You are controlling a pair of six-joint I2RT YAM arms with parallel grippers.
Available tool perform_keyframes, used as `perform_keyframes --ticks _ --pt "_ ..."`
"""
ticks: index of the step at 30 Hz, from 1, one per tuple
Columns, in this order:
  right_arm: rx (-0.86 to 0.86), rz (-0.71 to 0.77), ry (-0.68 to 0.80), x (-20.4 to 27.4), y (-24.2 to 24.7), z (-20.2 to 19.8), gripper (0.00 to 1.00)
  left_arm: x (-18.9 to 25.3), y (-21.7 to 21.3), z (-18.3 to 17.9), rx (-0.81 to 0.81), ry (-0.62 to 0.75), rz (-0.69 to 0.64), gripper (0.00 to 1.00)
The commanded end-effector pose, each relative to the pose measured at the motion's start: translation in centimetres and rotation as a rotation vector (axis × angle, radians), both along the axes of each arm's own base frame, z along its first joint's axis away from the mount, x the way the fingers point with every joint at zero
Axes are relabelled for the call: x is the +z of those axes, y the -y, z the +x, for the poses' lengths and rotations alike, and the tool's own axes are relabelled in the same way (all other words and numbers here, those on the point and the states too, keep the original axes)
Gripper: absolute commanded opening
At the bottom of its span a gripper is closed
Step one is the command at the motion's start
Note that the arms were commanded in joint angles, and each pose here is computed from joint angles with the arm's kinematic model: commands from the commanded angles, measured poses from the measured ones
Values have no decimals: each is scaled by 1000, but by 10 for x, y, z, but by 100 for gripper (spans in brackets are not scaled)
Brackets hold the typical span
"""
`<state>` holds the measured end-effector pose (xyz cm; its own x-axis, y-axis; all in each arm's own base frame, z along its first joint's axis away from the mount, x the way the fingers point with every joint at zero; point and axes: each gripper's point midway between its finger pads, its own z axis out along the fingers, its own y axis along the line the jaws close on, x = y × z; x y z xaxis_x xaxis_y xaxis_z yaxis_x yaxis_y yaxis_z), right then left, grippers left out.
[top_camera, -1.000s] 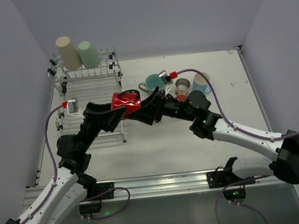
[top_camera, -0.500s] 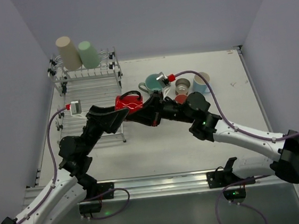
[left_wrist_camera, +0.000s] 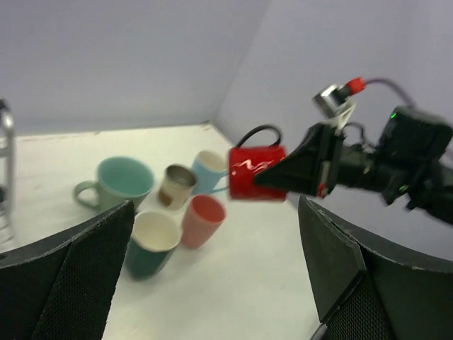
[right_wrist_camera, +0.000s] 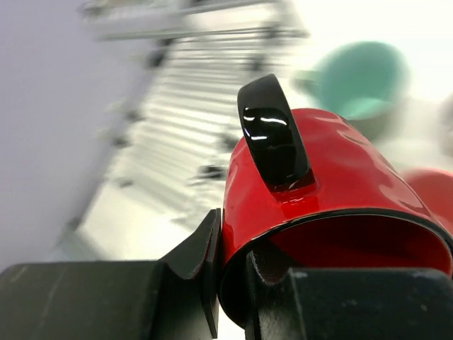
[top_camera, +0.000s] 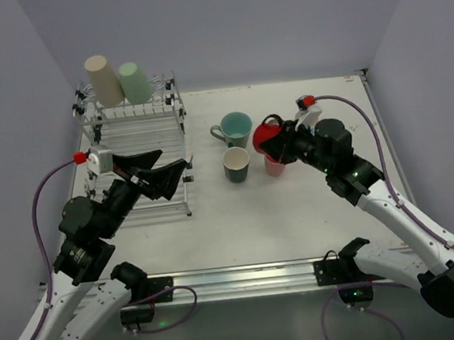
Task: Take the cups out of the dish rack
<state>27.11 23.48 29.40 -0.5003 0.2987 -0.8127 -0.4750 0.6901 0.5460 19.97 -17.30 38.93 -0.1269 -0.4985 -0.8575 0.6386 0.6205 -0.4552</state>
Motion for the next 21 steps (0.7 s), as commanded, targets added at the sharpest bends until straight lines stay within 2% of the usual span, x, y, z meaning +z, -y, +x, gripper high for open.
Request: perform_keyframes --ticks 1,4,6,11,21 --pt "-240 -183 -4 -7 72 22 0 -60 -22 7 105 -113 289 100" --pt "-414 -316 -66 -40 117 40 0 -83 -39 15 197 -146 370 100" --pt "-473 -351 -117 -56 138 49 0 -100 -48 17 238 -161 408 100" --pt "-518 -445 -241 -100 161 66 0 -121 -53 19 262 -169 444 100" --pt "-456 -520 -442 -166 154 79 0 -118 -54 16 260 -151 445 100"
